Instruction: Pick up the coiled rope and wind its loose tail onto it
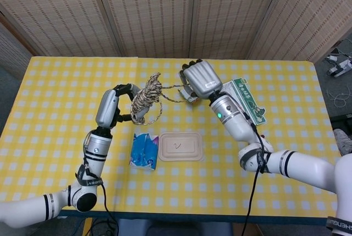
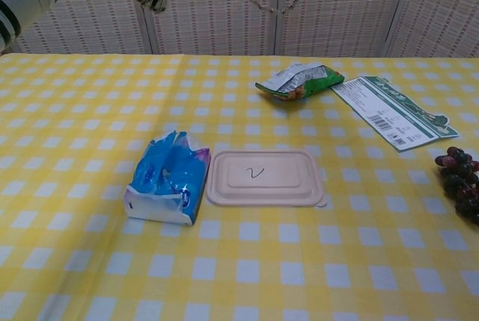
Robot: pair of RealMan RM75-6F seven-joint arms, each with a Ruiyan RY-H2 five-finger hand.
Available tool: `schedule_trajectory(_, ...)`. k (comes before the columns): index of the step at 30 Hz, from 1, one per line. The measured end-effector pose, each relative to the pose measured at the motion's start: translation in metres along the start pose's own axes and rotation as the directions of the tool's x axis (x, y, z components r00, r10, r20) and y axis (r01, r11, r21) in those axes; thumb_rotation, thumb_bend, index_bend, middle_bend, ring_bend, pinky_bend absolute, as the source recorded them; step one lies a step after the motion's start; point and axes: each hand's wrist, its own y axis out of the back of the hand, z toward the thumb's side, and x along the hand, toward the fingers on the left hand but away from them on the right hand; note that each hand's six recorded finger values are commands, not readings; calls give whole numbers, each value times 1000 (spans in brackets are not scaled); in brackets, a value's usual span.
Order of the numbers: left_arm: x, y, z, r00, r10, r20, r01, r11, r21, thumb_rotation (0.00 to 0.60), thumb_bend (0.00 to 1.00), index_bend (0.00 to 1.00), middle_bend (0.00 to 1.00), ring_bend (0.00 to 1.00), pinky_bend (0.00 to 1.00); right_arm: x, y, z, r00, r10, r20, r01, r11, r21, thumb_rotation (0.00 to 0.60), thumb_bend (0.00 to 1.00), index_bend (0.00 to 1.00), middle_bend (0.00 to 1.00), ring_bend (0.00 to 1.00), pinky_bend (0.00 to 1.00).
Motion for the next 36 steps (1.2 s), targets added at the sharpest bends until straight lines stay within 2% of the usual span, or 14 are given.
schedule_trajectory(6,7,12,-12,998,50,-48,-48,999,25,600,246,690,746,591,359,11,-20,3,999,32,-37,-30,999,41,600,569,631,408,371,369)
schedule_trajectory(14,13,23,-29,990,95,-103,-83,989,122,600,246,691,746,591,362,23,-34,13,995,59,-85,-52,995,91,600,569,631,419,371,369)
schedule_trajectory(25,23,41,-45,968,173,-179,-124,958,257,573,246,694,746,595,369,39,-49,42,978,103,-180,-68,979,190,600,569,632,431,371,369)
schedule_trajectory(29,24,44,-47,966,187,-179,-118,934,338,553,246,699,753,597,382,43,-48,59,970,99,-224,-54,978,201,600,569,632,435,377,369)
schedule_trajectory(33,23,42,-49,966,196,-167,-102,886,453,522,246,704,758,597,386,44,-43,75,961,90,-263,-32,976,216,600,569,632,439,379,369)
schedule_trajectory(36,22,38,-49,969,190,-158,-83,852,517,535,246,708,764,597,386,43,-35,91,951,77,-298,-11,976,218,600,577,632,440,379,369)
